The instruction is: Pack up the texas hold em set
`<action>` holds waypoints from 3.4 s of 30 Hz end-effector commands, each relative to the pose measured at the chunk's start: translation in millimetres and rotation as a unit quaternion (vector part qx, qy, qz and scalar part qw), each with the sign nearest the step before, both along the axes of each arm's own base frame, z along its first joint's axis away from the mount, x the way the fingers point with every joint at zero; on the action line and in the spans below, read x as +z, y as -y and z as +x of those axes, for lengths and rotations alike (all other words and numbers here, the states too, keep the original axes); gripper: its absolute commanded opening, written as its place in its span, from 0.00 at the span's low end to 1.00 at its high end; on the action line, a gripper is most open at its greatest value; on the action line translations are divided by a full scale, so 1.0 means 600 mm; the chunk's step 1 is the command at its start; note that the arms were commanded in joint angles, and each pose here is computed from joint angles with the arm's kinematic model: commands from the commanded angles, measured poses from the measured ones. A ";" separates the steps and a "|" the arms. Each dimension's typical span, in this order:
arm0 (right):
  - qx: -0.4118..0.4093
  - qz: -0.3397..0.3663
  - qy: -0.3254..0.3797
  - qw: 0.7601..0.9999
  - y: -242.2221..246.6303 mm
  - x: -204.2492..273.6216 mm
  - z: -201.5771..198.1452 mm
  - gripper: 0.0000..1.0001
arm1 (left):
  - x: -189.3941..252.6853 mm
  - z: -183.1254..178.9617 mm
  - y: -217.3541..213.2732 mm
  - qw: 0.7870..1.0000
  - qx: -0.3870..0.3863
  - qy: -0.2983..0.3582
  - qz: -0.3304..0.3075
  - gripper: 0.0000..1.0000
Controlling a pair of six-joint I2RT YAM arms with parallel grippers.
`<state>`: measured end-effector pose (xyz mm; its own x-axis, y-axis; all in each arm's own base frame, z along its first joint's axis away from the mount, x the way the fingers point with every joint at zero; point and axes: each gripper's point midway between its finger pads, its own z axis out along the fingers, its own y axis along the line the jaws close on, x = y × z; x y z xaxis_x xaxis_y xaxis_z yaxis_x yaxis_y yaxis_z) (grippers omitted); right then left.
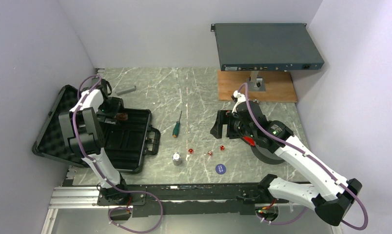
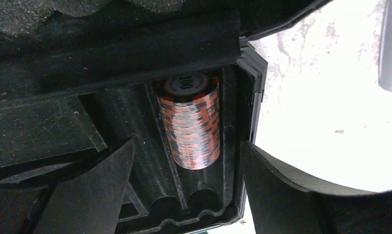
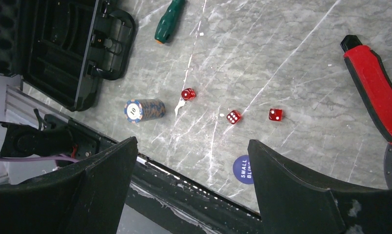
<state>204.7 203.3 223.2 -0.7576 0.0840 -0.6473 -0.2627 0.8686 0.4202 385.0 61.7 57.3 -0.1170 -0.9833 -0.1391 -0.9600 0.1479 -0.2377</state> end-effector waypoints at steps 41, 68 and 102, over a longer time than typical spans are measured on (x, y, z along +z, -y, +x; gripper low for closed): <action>0.001 0.007 0.011 1.000 0.014 -0.004 -0.016 0.87 | 0.037 0.037 0.070 0.815 -0.544 0.057 0.192 0.22; -0.015 -0.008 0.016 1.000 0.040 -0.014 -0.025 0.87 | 0.072 0.018 0.029 0.813 -0.516 0.016 0.268 0.43; 0.103 0.020 -0.055 0.993 -0.096 -0.057 -0.057 0.93 | 0.232 -0.275 0.087 0.815 -0.423 0.239 0.316 1.00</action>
<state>169.5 236.6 174.2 -0.8534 -0.0464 -0.5191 -0.3372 0.8087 0.4820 222.5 10.3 190.5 -0.5632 -0.2254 -0.7950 -0.2338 0.9662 -0.1083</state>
